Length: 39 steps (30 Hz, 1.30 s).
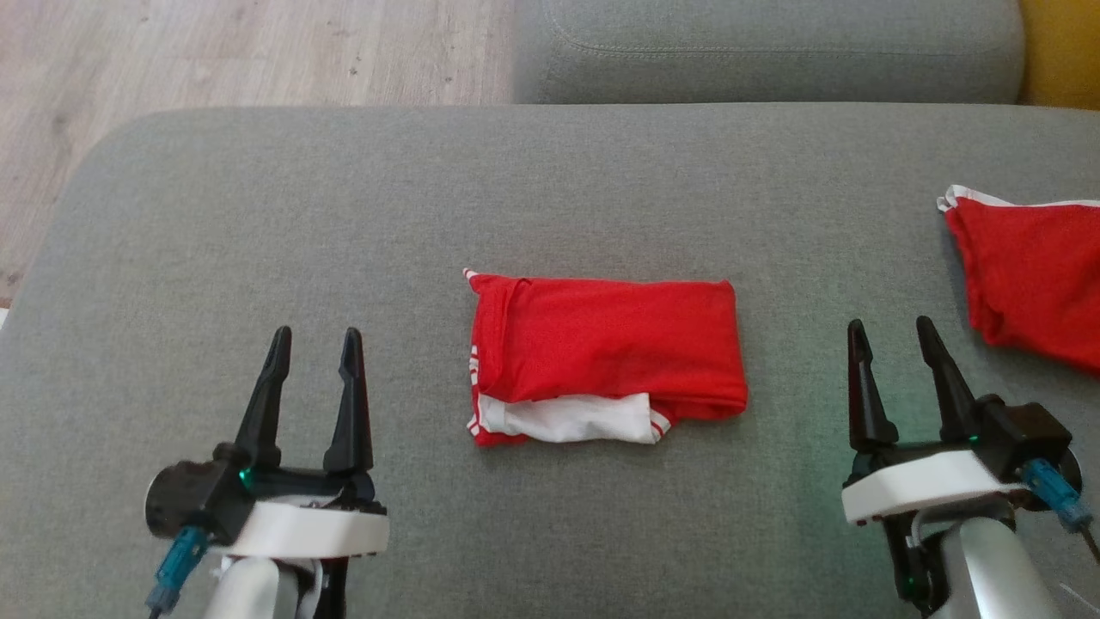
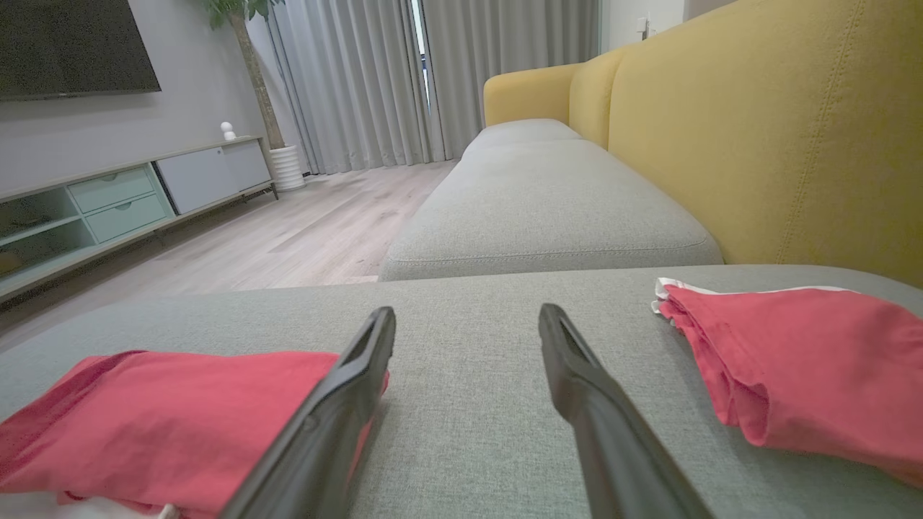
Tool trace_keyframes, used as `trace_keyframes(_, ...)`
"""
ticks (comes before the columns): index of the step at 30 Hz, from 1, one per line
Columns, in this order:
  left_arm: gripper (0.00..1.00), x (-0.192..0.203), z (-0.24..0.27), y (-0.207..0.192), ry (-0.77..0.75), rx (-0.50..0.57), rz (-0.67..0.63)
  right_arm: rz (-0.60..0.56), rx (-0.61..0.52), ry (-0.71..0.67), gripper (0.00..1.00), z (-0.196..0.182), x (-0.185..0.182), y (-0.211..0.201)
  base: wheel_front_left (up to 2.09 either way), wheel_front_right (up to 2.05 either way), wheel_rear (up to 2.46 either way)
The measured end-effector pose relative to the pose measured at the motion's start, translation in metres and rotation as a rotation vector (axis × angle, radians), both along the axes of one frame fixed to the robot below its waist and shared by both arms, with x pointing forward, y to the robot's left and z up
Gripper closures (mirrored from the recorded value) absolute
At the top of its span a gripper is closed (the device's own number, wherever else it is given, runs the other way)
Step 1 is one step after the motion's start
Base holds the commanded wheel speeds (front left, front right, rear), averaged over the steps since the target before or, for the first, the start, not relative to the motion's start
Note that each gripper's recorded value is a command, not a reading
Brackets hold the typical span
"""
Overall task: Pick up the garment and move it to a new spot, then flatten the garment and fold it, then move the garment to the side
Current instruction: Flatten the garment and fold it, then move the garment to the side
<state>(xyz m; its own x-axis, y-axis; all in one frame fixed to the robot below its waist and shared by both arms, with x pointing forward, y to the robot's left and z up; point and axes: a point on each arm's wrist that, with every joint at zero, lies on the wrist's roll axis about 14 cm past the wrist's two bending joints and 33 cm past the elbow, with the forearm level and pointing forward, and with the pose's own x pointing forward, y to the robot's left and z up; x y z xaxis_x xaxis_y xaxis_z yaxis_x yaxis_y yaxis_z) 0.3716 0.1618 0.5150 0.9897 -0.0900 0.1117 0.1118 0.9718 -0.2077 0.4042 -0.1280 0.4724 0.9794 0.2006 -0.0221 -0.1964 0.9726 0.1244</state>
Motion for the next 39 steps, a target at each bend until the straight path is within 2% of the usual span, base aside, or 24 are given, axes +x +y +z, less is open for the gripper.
trace_keyframes(7, 0.00, -0.002, -0.001, 0.004, 0.005, -0.001, 0.013, 0.023, 0.003, -0.002, 0.00, 0.000, 0.004, 0.008, 0.00, 0.00, 0.00)
trace_keyframes(13, 0.00, -0.002, -0.003, 0.004, 0.012, -0.011, 0.014, 0.091, -0.002, 0.045, 0.00, -0.012, 0.016, 0.033, 0.00, 0.00, 0.00)
trace_keyframes(17, 0.00, 0.002, -0.003, 0.007, 0.013, -0.014, 0.023, 0.158, -0.015, 0.142, 0.00, -0.033, 0.023, 0.055, 0.00, 0.00, 0.00)
trace_keyframes(19, 0.00, 0.004, -0.006, 0.010, 0.023, -0.018, 0.030, 0.205, 0.009, 0.239, 0.00, -0.054, 0.023, 0.073, 0.00, 0.00, 0.00)
trace_keyframes(25, 0.00, 0.002, -0.016, 0.019, 0.056, -0.011, 0.060, 0.262, 0.001, 0.416, 0.00, -0.097, 0.015, 0.092, 0.00, 0.00, 0.00)
trace_keyframes(31, 0.00, 0.005, -0.015, 0.023, 0.054, -0.005, 0.068, 0.301, -0.001, 0.438, 0.00, -0.103, 0.021, 0.105, 0.00, 0.00, 0.00)
trace_keyframes(32, 0.00, 0.006, -0.015, 0.022, 0.054, -0.006, 0.067, 0.306, -0.007, 0.439, 0.16, -0.103, 0.021, 0.106, 0.00, 0.00, 0.00)
trace_keyframes(33, 0.00, 0.006, -0.015, 0.022, 0.054, -0.006, 0.065, 0.309, -0.015, 0.434, 0.68, -0.103, 0.021, 0.106, 0.00, 0.00, 0.00)
trace_keyframes(34, 0.00, 0.006, -0.015, 0.021, 0.054, -0.006, 0.062, 0.316, -0.028, 0.425, 1.00, -0.102, 0.020, 0.107, 0.00, 0.00, 0.00)
trace_keyframes(39, 0.00, 0.010, -0.011, 0.011, 0.038, -0.009, 0.031, 0.331, -0.108, 0.367, 1.00, -0.094, 0.016, 0.102, 0.00, 0.00, 0.00)
